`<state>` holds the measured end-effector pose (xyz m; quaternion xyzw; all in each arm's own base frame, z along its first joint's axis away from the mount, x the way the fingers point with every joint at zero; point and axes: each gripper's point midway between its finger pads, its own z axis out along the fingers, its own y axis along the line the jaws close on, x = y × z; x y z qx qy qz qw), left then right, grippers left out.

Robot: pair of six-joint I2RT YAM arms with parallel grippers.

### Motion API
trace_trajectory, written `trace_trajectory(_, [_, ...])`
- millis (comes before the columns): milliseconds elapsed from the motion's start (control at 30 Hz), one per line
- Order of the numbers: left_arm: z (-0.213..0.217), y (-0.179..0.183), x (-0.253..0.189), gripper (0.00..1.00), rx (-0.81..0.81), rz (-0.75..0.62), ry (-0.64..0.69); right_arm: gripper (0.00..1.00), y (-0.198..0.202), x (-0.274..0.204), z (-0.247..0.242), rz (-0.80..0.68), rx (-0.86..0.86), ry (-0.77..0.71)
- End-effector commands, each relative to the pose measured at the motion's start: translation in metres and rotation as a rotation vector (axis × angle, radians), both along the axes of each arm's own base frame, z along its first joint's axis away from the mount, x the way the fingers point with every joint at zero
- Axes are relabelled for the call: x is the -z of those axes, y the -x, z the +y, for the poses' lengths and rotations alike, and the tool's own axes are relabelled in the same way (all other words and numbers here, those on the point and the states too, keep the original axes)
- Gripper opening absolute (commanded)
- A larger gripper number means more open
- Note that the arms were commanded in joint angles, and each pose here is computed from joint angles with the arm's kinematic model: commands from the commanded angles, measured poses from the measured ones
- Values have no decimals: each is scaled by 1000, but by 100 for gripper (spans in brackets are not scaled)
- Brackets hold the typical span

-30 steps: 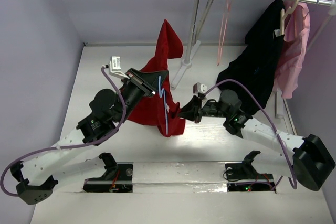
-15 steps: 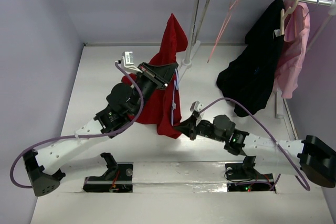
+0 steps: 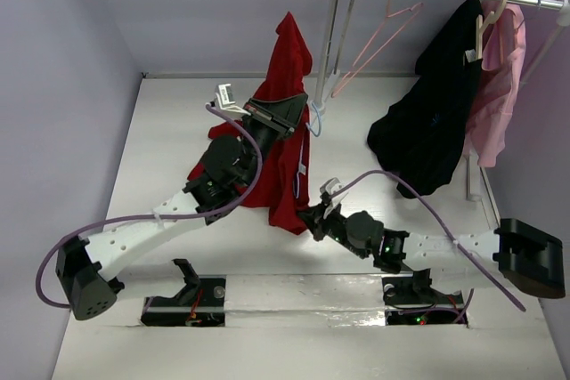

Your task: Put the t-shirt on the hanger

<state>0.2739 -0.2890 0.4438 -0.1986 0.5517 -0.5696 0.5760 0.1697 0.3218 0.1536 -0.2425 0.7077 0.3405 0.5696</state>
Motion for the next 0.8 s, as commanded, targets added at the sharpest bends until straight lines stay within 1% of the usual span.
trace_trajectory(0, [31, 12, -72, 0, -17, -130, 271, 0, -9, 15, -8, 26, 149, 27])
trace_trajectory(200, [28, 10, -67, 0, 1, -114, 334, 0, -14, 19, -11, 64, 223, 26])
trace_trajectory(333, [21, 11, -61, 0, 39, -128, 380, 0, -9, 11, 3, 80, 167, -4])
trace_trajectory(367, [21, 11, -60, 0, 45, -134, 392, 0, -3, 7, 9, 88, 122, -18])
trace_trajectory(467, [23, 3, -50, 0, -9, -134, 368, 0, 6, -11, 13, 119, 91, -48])
trace_trajectory(500, [21, 1, -45, 0, -21, -133, 348, 0, 7, -12, 11, 133, 90, -28])
trace_trajectory(567, [21, -4, -34, 0, -59, -138, 296, 0, 17, -21, 10, 161, 65, -47])
trace_trajectory(600, [20, -5, -29, 0, -67, -137, 278, 0, 19, -14, 5, 181, 68, -8])
trace_trajectory(700, [19, -6, -15, 0, -59, -128, 300, 0, 21, -14, 4, 225, 78, -25])
trace_trajectory(767, [14, -4, -20, 0, -25, -133, 324, 0, 23, 4, 5, 249, 89, 8])
